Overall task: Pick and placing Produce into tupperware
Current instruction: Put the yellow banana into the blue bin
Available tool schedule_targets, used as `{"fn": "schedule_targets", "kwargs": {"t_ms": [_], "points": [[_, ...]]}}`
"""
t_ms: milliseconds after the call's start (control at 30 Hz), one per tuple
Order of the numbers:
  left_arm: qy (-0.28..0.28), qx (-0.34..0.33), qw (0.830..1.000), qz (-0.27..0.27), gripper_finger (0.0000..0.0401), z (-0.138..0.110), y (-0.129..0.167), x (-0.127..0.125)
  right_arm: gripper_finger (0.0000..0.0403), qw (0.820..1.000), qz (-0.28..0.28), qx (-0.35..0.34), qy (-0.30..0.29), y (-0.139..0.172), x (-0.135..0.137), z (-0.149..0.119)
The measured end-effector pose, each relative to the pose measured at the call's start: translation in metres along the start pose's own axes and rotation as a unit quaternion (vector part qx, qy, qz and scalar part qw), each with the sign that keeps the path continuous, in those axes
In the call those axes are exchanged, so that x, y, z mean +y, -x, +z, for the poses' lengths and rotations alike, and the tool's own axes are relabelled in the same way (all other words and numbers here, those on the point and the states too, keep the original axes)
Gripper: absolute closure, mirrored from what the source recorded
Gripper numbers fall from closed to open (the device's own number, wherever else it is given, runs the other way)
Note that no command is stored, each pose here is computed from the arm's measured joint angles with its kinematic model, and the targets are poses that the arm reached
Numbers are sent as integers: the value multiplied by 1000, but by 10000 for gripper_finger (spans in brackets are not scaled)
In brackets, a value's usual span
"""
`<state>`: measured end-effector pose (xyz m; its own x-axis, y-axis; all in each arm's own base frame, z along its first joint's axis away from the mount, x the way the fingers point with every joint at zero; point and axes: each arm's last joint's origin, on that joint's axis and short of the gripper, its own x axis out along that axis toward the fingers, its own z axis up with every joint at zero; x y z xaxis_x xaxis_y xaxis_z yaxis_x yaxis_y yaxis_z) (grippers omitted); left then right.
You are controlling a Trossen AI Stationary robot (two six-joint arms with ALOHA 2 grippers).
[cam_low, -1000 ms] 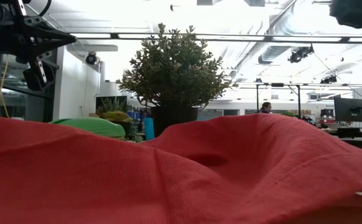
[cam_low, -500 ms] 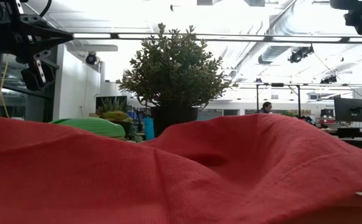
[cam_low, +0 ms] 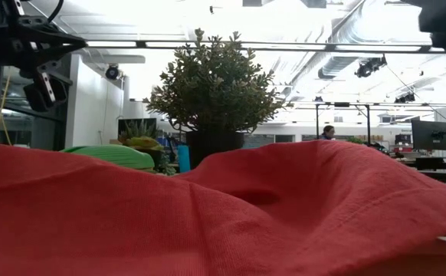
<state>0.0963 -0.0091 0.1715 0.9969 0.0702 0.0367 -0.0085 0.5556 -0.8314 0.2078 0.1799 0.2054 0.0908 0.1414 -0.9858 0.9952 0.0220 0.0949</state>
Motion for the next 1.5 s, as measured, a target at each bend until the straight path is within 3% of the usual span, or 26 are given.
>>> {"fn": "schedule_targets", "kwargs": {"t_ms": [300,633,1500], "points": [[-3,5,1000,-2,400,0,0,0,208,999,-32,-22,10,-3,-7,1],[-4,5,1000,-2,400,0,0,0,134,998,-49,-37,-6,-2,-10,4],[1,20,1000,-10,400,-1,0,0,139,998,-52,-31,-4,-64,10,-14]]}}
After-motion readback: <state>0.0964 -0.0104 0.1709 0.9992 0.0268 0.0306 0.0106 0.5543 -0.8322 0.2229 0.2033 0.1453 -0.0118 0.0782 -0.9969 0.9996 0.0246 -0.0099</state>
